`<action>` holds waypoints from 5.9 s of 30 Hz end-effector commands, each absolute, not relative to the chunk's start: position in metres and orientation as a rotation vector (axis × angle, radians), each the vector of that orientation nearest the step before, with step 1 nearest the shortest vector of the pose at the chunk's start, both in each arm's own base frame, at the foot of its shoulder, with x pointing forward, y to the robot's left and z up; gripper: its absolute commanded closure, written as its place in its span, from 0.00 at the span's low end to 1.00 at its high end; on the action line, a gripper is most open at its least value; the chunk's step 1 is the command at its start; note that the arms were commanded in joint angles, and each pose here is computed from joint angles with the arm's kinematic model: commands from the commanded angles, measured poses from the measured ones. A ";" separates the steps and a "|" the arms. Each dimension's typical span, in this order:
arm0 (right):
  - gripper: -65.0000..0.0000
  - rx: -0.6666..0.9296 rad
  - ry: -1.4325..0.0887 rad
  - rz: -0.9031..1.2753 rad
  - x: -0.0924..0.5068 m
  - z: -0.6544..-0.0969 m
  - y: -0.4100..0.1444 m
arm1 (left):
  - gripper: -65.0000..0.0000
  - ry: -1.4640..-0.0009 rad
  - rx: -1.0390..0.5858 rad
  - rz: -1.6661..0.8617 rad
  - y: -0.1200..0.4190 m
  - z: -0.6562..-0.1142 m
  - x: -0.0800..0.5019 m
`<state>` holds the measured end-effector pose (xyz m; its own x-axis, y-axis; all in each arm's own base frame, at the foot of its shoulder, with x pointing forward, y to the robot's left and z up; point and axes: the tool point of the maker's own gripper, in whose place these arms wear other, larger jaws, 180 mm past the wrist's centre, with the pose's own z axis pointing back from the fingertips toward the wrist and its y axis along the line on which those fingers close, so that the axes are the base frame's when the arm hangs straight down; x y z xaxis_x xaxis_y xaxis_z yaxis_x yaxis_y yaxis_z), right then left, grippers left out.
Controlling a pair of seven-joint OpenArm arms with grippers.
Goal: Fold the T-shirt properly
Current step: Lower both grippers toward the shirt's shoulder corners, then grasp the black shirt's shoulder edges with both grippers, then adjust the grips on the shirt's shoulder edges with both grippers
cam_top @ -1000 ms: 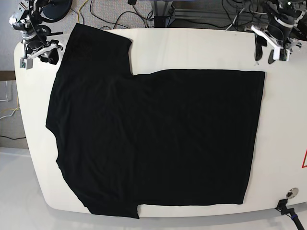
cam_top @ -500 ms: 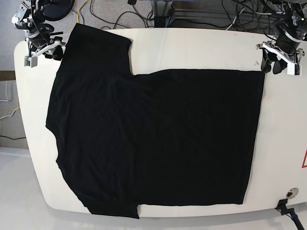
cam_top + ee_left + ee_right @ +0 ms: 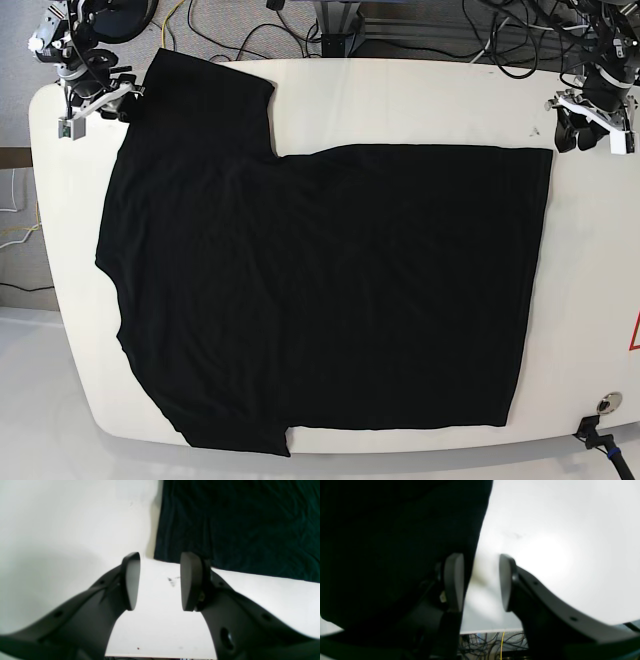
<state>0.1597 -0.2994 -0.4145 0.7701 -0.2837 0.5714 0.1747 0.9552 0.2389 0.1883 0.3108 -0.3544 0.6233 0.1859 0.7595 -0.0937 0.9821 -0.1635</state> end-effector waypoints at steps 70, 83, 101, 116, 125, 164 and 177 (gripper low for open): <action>1.00 0.308 -0.622 -0.082 0.188 -0.432 -0.247 | 0.48 -0.848 -0.114 0.286 0.325 -0.380 0.213; 1.00 0.312 -0.627 -0.078 0.188 -0.430 -0.247 | 0.64 -0.987 -0.265 0.390 0.326 -0.351 0.223; 1.00 0.314 -0.637 -0.064 0.194 -0.428 -0.245 | 0.57 -0.903 -0.341 0.380 0.306 -0.370 0.211; 1.00 0.316 -0.629 -0.055 0.193 -0.429 -0.244 | 0.55 -0.773 -0.461 0.325 0.257 -0.409 0.218; 1.00 0.321 -0.649 -0.075 0.196 -0.428 -0.245 | 0.56 -0.770 -0.478 0.328 0.250 -0.412 0.224; 1.00 0.342 -0.675 -0.081 0.199 -0.425 -0.245 | 0.59 -0.733 -0.479 0.511 0.285 -0.443 0.234; 1.00 0.348 -0.685 -0.078 0.201 -0.423 -0.244 | 1.00 -0.701 -0.424 0.469 0.282 -0.451 0.233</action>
<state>0.2013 -0.2384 -0.4257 0.7674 -0.2125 0.6049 -0.0326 0.9293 0.3678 0.2500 0.2798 -0.4353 0.5951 0.5761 0.5603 -0.2244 0.7886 -0.5725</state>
